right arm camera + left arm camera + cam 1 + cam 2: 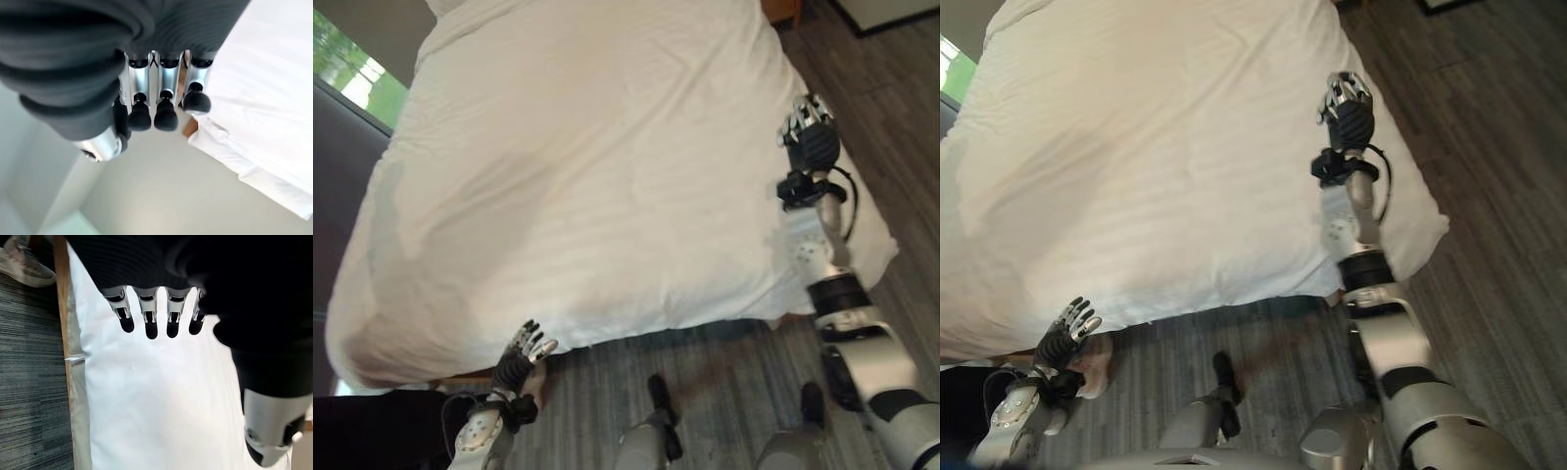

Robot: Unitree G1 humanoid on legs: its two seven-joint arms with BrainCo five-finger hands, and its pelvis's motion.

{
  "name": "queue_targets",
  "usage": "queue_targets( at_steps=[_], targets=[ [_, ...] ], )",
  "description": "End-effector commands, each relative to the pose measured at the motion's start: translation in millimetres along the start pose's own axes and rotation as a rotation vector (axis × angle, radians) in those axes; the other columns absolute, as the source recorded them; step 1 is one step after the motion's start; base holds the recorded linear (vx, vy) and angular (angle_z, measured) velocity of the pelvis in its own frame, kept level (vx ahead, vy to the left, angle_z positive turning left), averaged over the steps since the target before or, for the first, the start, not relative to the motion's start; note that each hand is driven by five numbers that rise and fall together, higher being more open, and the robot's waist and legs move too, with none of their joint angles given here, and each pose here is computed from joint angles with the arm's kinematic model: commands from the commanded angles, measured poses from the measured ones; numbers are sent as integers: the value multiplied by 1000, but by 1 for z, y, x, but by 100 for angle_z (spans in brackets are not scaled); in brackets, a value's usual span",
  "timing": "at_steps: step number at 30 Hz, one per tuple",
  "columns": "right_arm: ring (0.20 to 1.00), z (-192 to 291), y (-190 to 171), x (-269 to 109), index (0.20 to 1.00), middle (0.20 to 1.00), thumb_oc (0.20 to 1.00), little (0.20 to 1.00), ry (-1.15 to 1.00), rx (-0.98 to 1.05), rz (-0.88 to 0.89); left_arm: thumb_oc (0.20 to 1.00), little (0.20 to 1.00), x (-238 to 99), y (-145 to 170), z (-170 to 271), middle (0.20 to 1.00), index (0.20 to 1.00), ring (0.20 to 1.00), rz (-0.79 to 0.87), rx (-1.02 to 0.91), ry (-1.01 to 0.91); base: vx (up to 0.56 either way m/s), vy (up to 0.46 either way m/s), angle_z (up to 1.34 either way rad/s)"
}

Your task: Making the bed.

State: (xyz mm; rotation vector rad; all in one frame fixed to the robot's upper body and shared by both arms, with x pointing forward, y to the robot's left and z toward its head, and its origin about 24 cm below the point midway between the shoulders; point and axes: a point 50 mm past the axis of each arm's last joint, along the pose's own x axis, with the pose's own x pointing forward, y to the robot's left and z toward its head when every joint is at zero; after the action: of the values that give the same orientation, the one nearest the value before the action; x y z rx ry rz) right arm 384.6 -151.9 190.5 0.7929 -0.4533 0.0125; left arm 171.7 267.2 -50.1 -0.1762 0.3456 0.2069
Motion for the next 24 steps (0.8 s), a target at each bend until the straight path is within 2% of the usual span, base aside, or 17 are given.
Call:
queue_targets(
  at_steps=[1, 2, 4, 5, 8, 10, 11, 12, 13, 14, 16, 18, 21, 22, 23, 24],
  targets=[
    [200, -10, -11, -2, 200, 200, 200, 200, -14, 167, -119, 1000, 1000, 21, 6, 27, 1000, 1000, 1000, 38, -40, -109, -126, 2, -3],
    [200, -33, -35, -17, 200, 200, 200, 200, 105, 147, -201, 1000, 1000, 21, 4, 21, 1000, 1000, 1000, 18, -41, -79, -108, 1, -21],
    [200, -43, -47, -24, 200, 200, 200, 200, 163, 122, -240, 1000, 1000, 22, 2, 17, 1000, 1000, 1000, 9, -45, -66, -78, -7, -20],
    [200, -55, -68, -37, 200, 200, 200, 200, 253, 87, -284, 1000, 1000, 24, 0, 18, 1000, 1000, 1000, -17, -29, -59, -48, -8, -14],
    [200, -55, -85, -44, 200, 200, 200, 200, 309, 10, -299, 1000, 1000, 26, -1, 15, 1000, 1000, 1000, -23, -13, -43, -45, -13, -16],
    [200, -37, -106, -44, 200, 200, 200, 200, 319, -85, -308, 1000, 1000, 25, -2, 6, 1000, 1000, 1000, -13, -13, -11, -14, 6, -27],
    [200, -13, -129, -50, 200, 200, 200, 200, 259, -123, -351, 1000, 1000, 19, -3, -2, 1000, 1000, 1000, -3, -17, 5, -17, -5, -25],
    [200, -13, -129, -50, 200, 200, 200, 200, 259, -123, -350, 1000, 1000, 19, -4, -2, 1000, 1000, 1000, -2, -18, 5, 46, -15, -13],
    [200, -18, -126, -56, 200, 200, 200, 200, 248, -90, -323, 1000, 1000, 33, -5, 0, 1000, 1000, 1000, 43, 26, 21, 71, -6, -13],
    [200, -16, -140, -69, 200, 200, 200, 200, 234, -78, -376, 1000, 1000, 36, -6, -6, 1000, 1000, 1000, 61, 37, 46, 100, -11, -27],
    [200, 32, -163, -68, 200, 200, 200, 200, 63, -137, -452, 1000, 1000, 43, -10, 0, 1000, 1000, 1000, 81, -7, 15, 115, -12, -41],
    [200, 78, -189, -83, 200, 200, 200, 200, -78, -209, -560, 1000, 1000, 46, -14, 3, 1000, 1000, 1000, 91, -14, -1, 141, 2, -36],
    [200, 104, -201, -97, 200, 200, 200, 200, -151, -285, -614, 1000, 1000, 46, -12, 7, 1000, 1000, 1000, 117, -44, -21, 86, -1, -48],
    [288, 112, -200, -98, 288, 288, 288, 288, -157, -343, -615, 1000, 1000, 47, -12, 12, 1000, 1000, 1000, 126, -47, -46, 28, -64, -45],
    [1000, 116, -194, -100, 1000, 1000, 1000, 1000, -133, -448, -566, 1000, 1000, 48, -16, 17, 1000, 1000, 1000, 127, -57, -75, 5, -73, -57],
    [1000, 115, -193, -100, 1000, 1000, 1000, 1000, -131, -448, -567, 1000, 1000, 48, -16, 17, 1000, 1000, 1000, 129, -56, -75, 3, -128, -101]
  ],
)
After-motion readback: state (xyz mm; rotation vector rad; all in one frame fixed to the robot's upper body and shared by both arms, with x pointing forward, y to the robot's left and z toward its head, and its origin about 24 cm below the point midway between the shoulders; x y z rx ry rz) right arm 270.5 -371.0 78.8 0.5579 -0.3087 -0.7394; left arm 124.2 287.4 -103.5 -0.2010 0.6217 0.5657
